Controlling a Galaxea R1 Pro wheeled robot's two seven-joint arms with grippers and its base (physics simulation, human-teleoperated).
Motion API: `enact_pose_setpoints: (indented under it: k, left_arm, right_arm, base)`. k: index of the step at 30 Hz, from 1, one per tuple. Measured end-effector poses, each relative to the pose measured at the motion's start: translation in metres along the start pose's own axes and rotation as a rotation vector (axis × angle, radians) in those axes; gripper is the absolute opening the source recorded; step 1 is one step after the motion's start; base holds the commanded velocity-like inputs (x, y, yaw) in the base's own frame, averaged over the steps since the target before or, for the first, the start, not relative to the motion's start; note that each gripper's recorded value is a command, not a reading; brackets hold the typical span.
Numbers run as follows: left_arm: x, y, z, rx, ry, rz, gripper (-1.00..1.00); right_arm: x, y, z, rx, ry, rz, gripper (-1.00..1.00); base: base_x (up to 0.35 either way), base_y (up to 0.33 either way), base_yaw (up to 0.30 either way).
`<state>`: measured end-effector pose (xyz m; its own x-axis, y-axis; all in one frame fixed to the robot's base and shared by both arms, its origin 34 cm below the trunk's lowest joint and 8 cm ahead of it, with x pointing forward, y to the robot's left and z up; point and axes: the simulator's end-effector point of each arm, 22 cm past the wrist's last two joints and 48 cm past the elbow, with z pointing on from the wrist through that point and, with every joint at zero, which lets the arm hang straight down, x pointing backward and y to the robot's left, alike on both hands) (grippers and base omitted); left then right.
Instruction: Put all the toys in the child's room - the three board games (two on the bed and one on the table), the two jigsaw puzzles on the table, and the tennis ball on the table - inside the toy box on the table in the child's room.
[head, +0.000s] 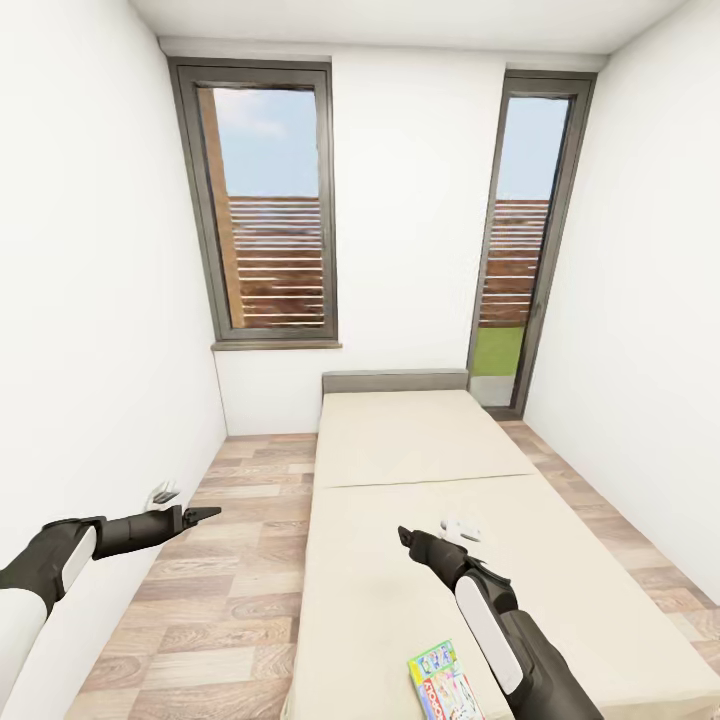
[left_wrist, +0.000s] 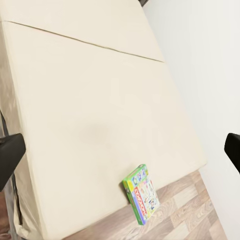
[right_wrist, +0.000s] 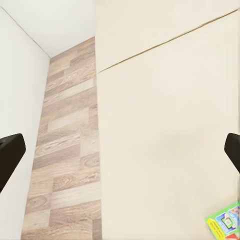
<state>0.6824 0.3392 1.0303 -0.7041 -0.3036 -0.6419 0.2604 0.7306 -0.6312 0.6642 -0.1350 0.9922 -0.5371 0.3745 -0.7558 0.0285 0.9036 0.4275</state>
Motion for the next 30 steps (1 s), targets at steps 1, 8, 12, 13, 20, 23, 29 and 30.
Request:
enact_pose_setpoints:
  k: [1,8,12,13,20,23,29,30]
  left_arm:
    - [0.000,0.000,0.000,0.000,0.000,0.000,1.00]
    - [0.000,0.000,0.000,0.000,0.000,0.001,1.00]
    - [0.000,0.000,0.000,0.000,0.000,0.001,1.00]
    - [0.000,0.000,0.000,0.000,0.000,0.001,1.00]
    - [0.000,0.000,0.000,0.000,0.000,0.000,1.00]
    - [0.000,0.000,0.000,0.000,0.000,0.001,1.00]
    - [0.000,0.000,0.000,0.000,0.000,0.001,1.00]
    - [0.000,0.000,0.000,0.000,0.000,0.001,1.00]
  right_arm:
    - [0.000,0.000,0.000,0.000,0.001,0.002,1.00]
    - [0.002,-0.002,0.001,0.002,0.007,0.012,1.00]
    - [0.003,-0.004,0.001,0.004,0.012,0.018,1.00]
    - [0.004,-0.004,0.001,0.005,0.014,0.018,1.00]
    - [0.006,-0.009,0.001,0.012,0.034,0.035,1.00]
    - [0.010,-0.014,0.001,0.015,0.073,0.063,1.00]
    - [0.016,-0.023,-0.002,0.007,0.152,0.135,1.00]
    - [0.017,-0.024,-0.003,0.004,0.163,0.149,1.00]
  base:
    - [-0.024,-0.168,0.000]
    - [-0.014,-0.111,0.000]
    - [-0.003,-0.026,0.000]
    - [-0.002,-0.014,0.000]
    - [-0.001,-0.005,0.000]
    - [0.000,-0.001,0.000]
    - [0.000,0.000,0.000]
    - [0.000,0.000,0.000]
